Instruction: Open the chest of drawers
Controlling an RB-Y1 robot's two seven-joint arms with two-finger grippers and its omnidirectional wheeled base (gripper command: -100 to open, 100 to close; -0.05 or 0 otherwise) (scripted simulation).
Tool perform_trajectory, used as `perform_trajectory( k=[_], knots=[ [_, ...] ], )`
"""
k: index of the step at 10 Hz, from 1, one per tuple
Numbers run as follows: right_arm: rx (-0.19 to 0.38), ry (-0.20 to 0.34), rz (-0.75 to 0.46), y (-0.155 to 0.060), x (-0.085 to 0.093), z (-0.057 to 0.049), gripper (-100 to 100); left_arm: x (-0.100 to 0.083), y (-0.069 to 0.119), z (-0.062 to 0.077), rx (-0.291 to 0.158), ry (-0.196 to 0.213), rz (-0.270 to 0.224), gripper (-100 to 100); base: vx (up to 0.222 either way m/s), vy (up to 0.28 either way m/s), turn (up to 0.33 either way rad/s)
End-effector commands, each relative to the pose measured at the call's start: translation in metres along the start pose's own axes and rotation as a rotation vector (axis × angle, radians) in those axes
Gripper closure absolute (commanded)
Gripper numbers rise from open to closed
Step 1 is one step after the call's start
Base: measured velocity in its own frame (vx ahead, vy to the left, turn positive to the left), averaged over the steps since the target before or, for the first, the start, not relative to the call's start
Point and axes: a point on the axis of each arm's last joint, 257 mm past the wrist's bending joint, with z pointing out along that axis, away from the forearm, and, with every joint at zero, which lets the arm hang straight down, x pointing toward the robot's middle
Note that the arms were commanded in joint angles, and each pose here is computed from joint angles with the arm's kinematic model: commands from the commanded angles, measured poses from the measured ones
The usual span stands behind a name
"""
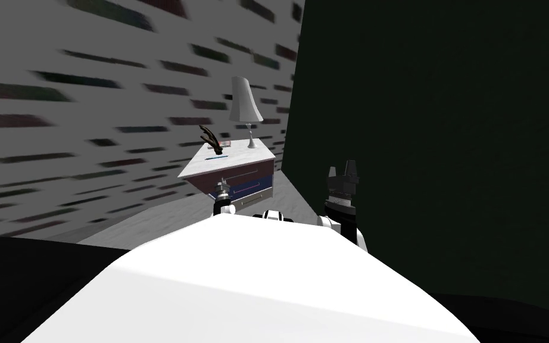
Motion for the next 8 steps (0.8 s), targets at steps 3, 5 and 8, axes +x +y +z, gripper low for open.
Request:
perform_trajectory(
  k=[3,5,8],
  knots=[
    [0.000,0.000,0.000,0.000,0.000,0.000,0,0.013,0.031,0.017,-0.048,0.022,-0.013,100,-0.061,-0.050,0.066],
    [0.000,0.000,0.000,0.000,0.000,0.000,0,0.023,0.026,0.036,-0.027,0.053,-0.017,100,-0.037,-0.029,0.054],
    [0.000,0.000,0.000,0.000,0.000,0.000,0,0.020,0.046,0.033,-0.068,0.041,-0.016,100,-0.039,-0.029,0.026]
  ],
)
